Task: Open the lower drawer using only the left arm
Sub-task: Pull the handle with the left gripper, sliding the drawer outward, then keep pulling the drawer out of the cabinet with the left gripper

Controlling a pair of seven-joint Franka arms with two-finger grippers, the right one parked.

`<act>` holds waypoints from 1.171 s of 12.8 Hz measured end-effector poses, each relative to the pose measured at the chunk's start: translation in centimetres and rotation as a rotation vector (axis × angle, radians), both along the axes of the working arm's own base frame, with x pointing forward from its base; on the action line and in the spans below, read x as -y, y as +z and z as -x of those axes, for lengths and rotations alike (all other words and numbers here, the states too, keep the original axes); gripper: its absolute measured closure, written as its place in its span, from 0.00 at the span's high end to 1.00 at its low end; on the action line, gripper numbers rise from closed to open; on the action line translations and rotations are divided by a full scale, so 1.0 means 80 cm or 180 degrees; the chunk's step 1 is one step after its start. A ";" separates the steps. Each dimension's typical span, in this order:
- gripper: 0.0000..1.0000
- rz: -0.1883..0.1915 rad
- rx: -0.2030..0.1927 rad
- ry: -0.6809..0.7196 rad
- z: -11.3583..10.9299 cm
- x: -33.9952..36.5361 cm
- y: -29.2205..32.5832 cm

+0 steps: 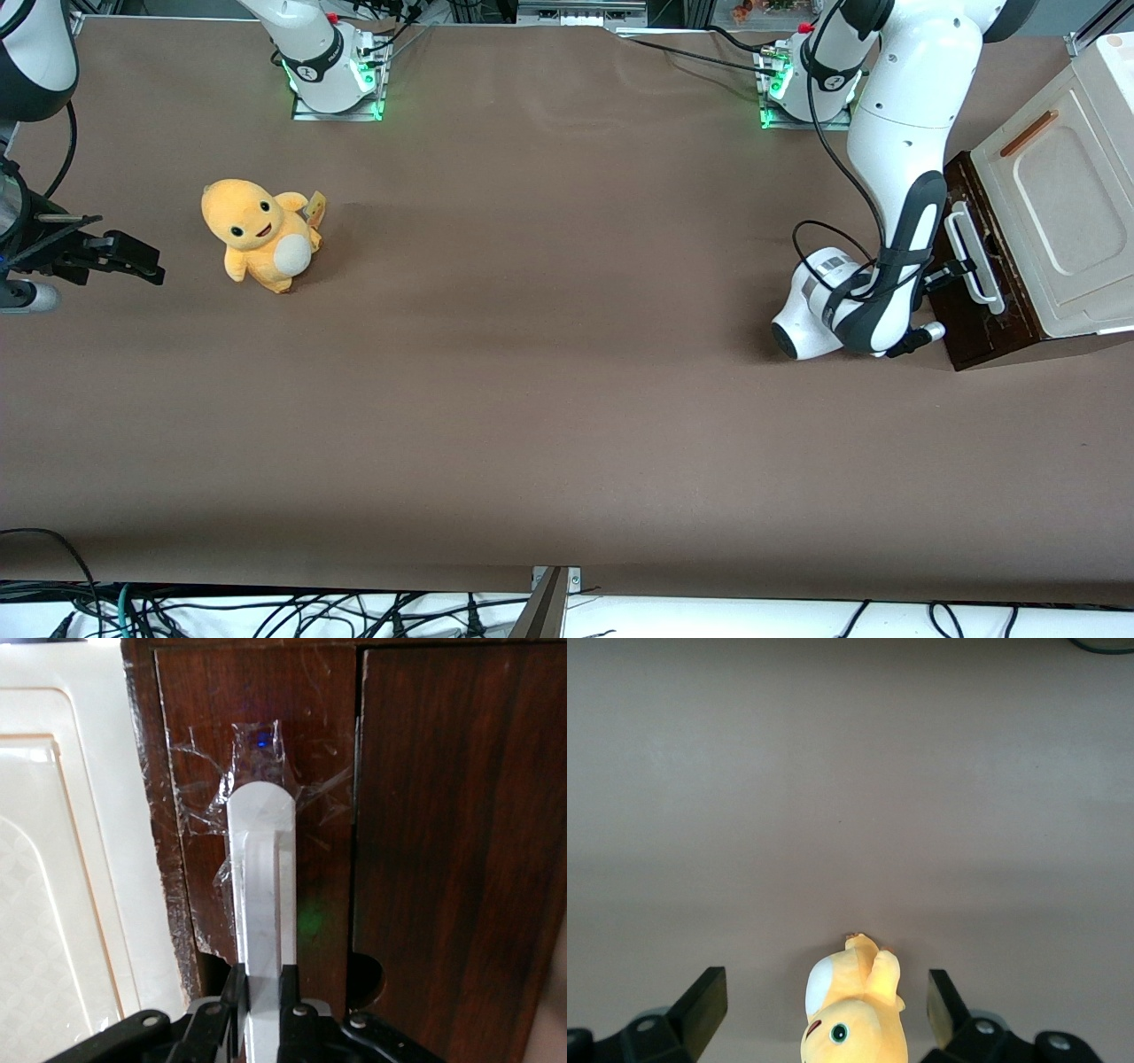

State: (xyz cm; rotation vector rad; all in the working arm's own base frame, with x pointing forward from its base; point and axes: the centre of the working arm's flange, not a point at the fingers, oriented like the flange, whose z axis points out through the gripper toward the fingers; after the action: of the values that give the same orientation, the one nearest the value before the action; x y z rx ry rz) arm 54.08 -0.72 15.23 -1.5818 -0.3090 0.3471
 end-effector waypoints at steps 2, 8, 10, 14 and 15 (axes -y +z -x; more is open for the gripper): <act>0.18 0.0000 0.0007 -0.0003 0.000 0.001 0.000; 0.18 0.0013 0.0017 -0.0040 0.001 0.016 0.001; 0.18 0.0013 0.0016 -0.0051 0.002 0.021 0.001; 0.18 0.0009 0.0009 -0.0071 0.004 0.032 0.001; 0.18 0.0011 0.0007 -0.0080 0.005 0.035 0.001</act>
State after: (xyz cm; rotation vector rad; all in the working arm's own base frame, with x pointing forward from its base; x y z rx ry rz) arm 53.69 -3.55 15.29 -1.5884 -0.2901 0.3265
